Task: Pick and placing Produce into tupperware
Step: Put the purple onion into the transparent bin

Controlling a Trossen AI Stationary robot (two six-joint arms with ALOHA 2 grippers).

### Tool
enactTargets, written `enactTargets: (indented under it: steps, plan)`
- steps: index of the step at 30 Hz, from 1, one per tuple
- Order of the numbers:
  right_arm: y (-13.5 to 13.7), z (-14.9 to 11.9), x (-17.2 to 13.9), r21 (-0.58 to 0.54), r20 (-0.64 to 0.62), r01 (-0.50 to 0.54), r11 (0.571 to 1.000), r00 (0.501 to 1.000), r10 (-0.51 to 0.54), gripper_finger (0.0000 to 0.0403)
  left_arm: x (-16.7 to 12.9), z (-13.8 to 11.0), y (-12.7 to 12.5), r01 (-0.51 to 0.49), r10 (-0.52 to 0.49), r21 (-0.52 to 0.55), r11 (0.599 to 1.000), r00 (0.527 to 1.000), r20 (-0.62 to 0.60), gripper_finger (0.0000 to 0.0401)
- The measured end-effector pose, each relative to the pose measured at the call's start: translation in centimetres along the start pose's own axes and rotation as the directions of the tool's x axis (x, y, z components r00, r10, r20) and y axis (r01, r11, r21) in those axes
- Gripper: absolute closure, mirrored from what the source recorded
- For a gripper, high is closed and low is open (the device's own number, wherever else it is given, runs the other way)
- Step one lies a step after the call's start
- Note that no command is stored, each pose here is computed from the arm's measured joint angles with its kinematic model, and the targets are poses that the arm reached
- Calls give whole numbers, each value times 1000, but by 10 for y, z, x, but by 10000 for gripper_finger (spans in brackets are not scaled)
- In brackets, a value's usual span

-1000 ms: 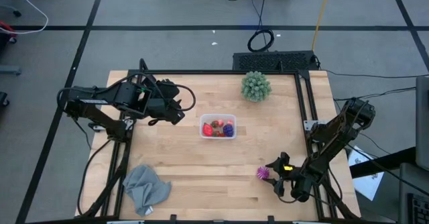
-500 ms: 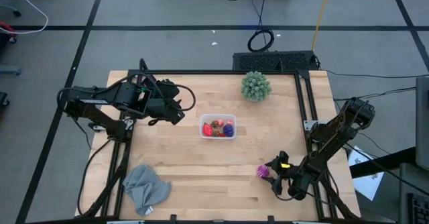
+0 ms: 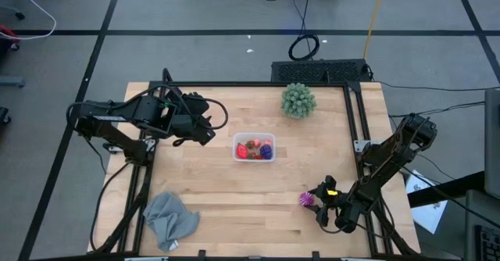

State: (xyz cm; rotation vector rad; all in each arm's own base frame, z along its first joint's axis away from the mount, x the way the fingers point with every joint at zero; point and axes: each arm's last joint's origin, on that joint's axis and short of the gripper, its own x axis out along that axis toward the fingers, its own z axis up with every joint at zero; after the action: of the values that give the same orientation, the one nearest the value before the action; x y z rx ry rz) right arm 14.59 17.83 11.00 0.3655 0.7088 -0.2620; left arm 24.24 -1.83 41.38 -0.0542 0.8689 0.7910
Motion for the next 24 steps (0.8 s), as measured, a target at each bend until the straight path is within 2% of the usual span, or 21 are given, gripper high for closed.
enactTargets:
  steps: [14, 19, 24]
  plan:
    - [2, 11, -10, -2, 23, -45, 999, 999, 45, 151, 0, 0, 0, 0, 0, -2, 1000, 1000, 0, 123]
    - [1, 31, -16, -37, 62, -71, 997, 995, 73, 151, 0, 0, 0, -2, 2, -2, 1000, 1000, 2, 123]
    - [-5, 63, -21, -105, 135, -78, 991, 987, 92, 151, 0, 0, 0, -14, 14, -1, 1000, 1000, 10, 123]
